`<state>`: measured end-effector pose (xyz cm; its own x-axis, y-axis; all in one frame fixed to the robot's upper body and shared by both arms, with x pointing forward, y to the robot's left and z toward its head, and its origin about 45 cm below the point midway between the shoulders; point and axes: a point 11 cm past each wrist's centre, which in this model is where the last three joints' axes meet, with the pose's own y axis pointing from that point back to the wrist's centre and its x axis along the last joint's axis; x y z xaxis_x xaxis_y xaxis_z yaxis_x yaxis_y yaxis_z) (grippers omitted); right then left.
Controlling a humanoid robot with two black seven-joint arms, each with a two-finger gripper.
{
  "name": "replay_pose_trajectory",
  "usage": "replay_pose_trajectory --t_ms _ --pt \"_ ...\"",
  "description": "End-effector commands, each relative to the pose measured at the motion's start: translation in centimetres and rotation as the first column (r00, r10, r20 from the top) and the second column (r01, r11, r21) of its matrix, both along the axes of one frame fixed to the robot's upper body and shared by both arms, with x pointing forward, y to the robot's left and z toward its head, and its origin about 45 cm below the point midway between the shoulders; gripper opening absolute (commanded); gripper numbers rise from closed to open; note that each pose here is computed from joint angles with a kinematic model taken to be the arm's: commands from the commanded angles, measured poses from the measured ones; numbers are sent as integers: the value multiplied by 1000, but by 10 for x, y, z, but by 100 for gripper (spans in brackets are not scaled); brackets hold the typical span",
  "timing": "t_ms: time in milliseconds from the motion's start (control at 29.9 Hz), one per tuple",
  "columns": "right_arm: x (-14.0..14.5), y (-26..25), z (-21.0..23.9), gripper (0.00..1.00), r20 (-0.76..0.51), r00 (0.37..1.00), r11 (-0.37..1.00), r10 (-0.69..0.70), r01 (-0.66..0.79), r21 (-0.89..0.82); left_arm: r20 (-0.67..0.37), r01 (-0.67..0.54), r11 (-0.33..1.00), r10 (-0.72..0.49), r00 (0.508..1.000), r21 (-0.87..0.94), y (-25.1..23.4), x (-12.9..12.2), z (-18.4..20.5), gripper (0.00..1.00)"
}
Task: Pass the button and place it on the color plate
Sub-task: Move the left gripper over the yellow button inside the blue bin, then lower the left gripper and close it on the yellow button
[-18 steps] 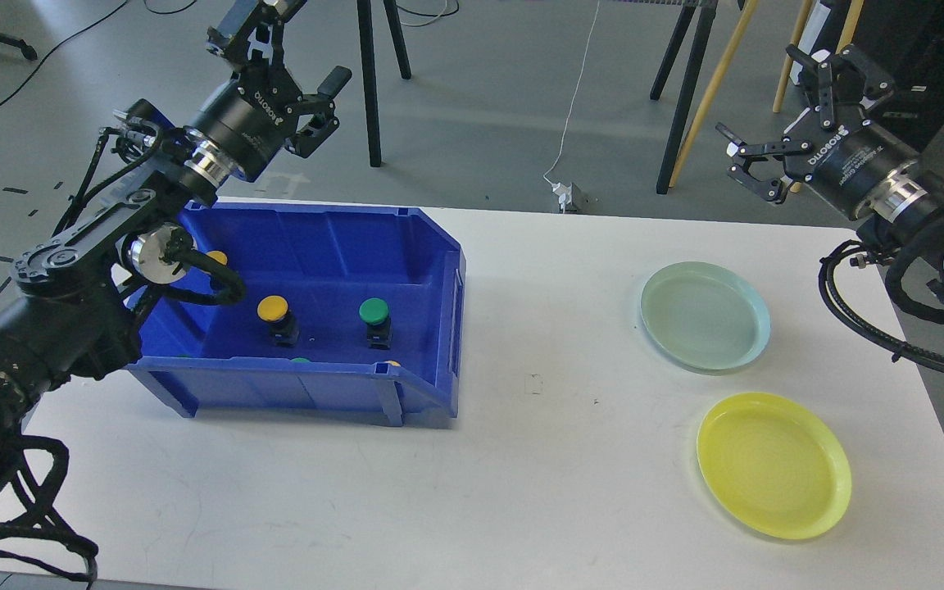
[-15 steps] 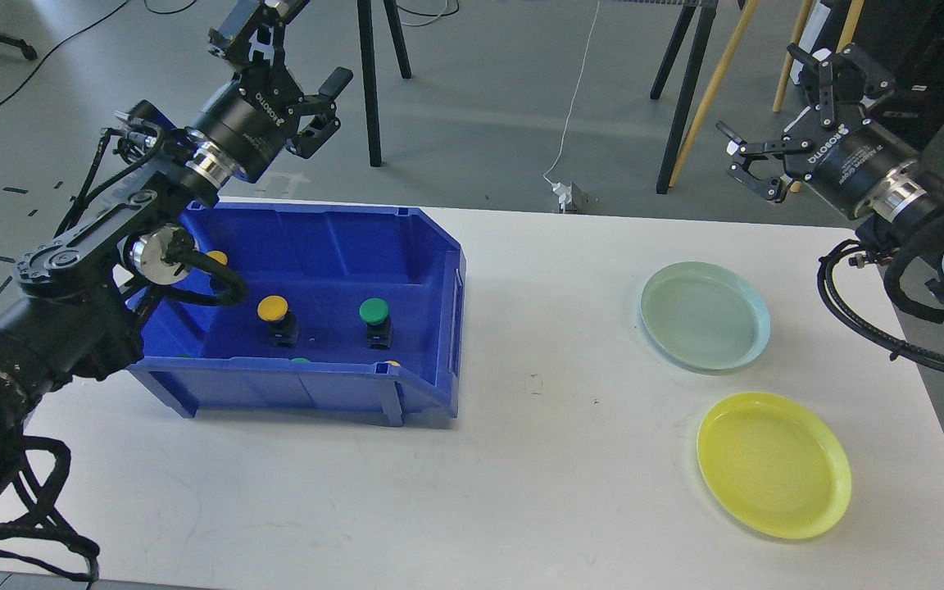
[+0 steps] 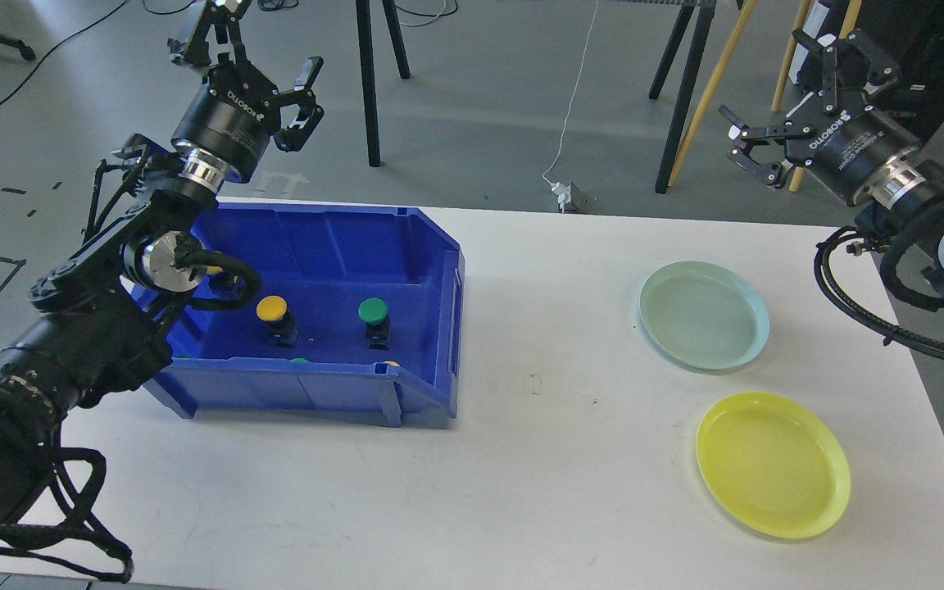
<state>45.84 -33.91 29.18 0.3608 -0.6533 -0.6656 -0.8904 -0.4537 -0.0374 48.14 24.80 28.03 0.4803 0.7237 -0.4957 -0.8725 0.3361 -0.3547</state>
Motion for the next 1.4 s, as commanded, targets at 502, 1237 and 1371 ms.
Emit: replay_pose_trajectory --t_ms 502,1237,1371 --pt "-7 -9 -13 99 -29 999 1000 -15 15 -10 -152 296 144 -608 779 944 -75 -59 8 99" --pt "-16 -52 -24 99 -52 991 992 -125 125 -4 -518 194 -565 -494 698 802 -1 -57 -47 98" --pt "-17 -52 -26 99 -56 991 992 -125 125 -4 -529 191 -593 -469 707 782 -4 -49 -65 98"
